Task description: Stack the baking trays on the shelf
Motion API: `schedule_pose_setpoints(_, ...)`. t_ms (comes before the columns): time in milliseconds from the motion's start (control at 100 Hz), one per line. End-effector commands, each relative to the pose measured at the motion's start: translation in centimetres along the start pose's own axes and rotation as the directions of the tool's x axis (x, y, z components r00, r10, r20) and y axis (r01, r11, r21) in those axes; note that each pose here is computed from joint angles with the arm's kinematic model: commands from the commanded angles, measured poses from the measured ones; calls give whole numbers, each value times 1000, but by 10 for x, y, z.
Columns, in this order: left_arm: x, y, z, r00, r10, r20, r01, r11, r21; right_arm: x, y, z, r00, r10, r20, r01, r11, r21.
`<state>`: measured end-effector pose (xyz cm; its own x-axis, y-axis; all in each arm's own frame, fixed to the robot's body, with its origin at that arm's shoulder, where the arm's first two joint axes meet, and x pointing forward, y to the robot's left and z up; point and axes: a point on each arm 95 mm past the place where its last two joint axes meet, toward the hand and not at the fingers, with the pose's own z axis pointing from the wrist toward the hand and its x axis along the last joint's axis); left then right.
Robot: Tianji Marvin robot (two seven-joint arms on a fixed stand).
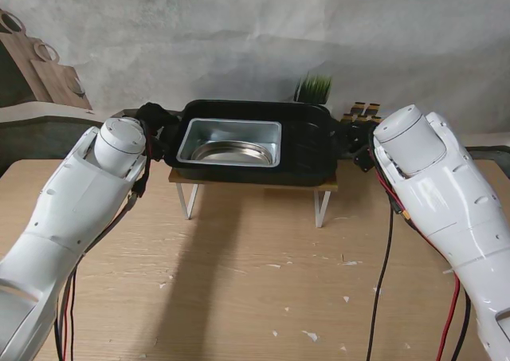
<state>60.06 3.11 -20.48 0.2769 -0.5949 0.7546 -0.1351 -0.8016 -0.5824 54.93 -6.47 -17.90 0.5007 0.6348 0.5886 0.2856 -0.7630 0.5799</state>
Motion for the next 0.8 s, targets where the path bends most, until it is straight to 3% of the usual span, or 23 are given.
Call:
schedule_pose_setpoints(0,9,-4,-2,1000,-9,-27,9,1000,-4,-5,-1,-3,1000,-1,12,1,1000,-1)
schedule_pose_setpoints(430,-7,-32,-21,998,13,-56,-11,999,34,-39,12,-27,999,31,23,-29,996,-86)
schedule_pose_setpoints(790,-27,-36,-84,989,-7,-145,13,999,41,-63,-25,-73,997,-18,-80,7,991,-135)
